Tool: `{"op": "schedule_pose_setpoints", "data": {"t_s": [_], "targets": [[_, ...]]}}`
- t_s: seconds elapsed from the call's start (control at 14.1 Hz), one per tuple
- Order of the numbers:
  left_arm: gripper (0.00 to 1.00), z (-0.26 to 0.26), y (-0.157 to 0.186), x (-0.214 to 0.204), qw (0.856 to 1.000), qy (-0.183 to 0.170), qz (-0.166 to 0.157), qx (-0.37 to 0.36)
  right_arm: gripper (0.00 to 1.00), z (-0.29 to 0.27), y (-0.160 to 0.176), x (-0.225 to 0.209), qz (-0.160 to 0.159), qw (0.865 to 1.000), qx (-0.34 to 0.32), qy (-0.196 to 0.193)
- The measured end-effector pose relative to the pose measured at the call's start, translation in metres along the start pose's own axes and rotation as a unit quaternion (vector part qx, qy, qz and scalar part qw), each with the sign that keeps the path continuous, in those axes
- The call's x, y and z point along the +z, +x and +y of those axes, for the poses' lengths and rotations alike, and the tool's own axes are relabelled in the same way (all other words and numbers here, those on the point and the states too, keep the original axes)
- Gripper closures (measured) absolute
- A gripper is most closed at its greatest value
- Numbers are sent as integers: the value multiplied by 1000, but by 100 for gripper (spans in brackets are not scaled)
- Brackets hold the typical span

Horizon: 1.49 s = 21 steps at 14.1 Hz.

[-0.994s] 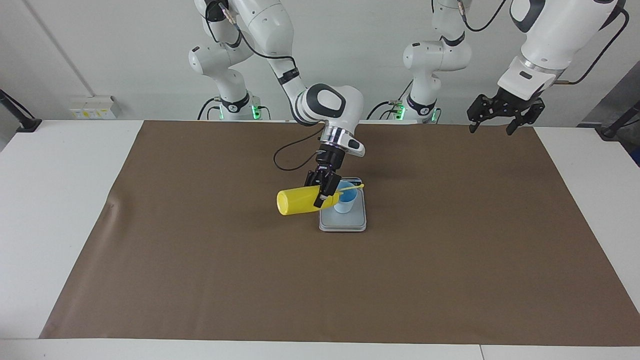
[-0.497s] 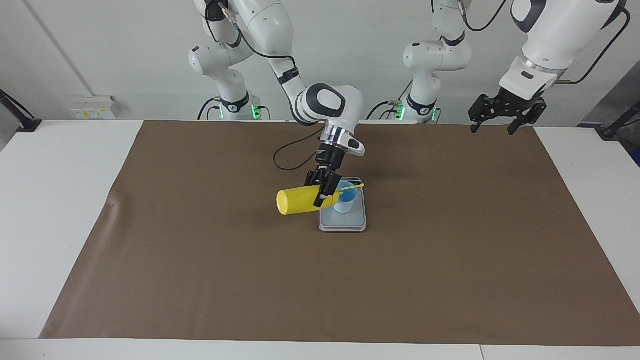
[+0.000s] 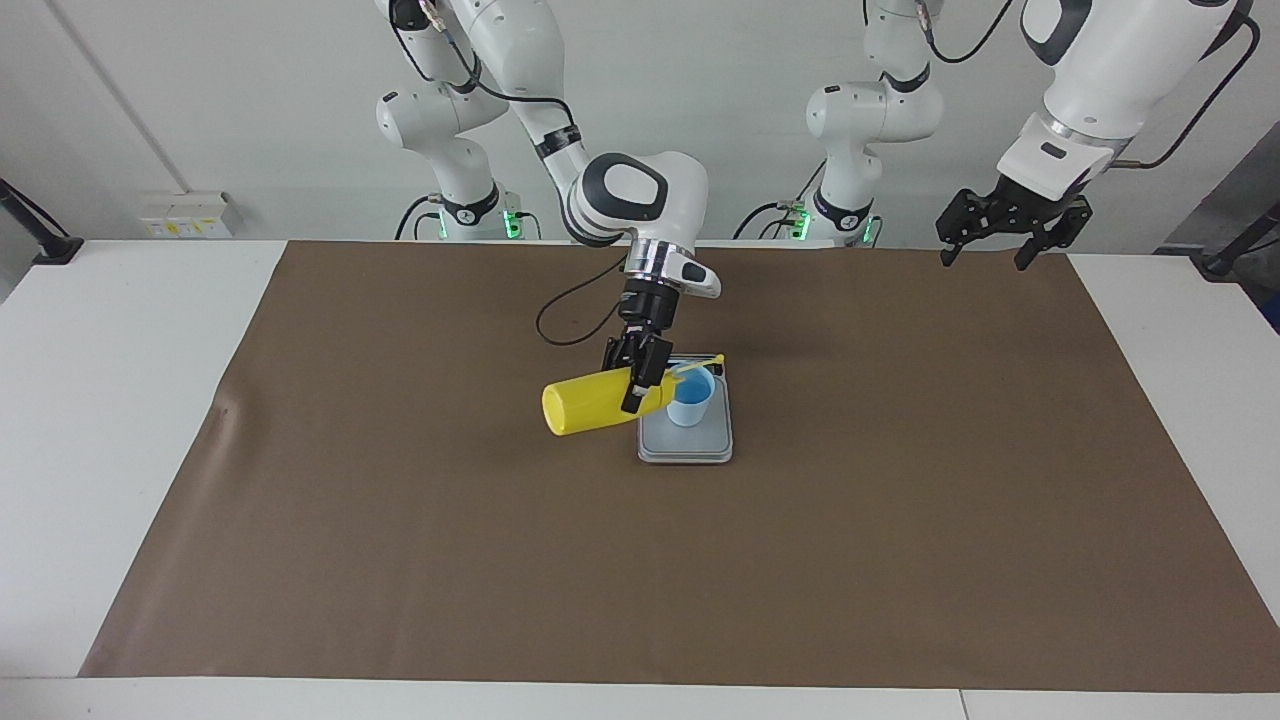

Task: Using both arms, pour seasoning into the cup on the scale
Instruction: 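Tilt the bottle nozzle down into the blue cup with the right gripper, then turn the bottle upright and carry it back with the right gripper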

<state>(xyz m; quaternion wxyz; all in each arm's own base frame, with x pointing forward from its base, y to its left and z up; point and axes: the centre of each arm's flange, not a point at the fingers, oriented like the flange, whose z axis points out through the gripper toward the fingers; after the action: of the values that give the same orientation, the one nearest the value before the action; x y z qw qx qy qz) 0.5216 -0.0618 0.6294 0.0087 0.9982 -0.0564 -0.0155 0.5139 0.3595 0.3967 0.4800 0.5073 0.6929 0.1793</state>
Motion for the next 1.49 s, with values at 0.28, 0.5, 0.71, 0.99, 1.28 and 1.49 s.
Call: {"op": "schedule_pose_setpoints", "data": {"t_s": [0.28,0.5,0.71,0.99,1.28,1.49], "targets": [[0,0,0,0,1000,0,0,0,52,5,-14,-5,18,997,58,40],[0,0,0,0,1000,0,0,0,52,9,-29,-4,27,991,108,72],[0,-1,0,0,1000,0,0,-1,52,15,-46,-3,37,981,150,116],[0,-5,0,0,1000,0,0,-4,52,25,-87,5,56,960,201,185],[0,-5,0,0,1000,0,0,-5,52,30,-126,16,81,942,231,231],[0,-6,0,0,1000,0,0,-5,52,27,-155,30,102,921,262,268]]}}
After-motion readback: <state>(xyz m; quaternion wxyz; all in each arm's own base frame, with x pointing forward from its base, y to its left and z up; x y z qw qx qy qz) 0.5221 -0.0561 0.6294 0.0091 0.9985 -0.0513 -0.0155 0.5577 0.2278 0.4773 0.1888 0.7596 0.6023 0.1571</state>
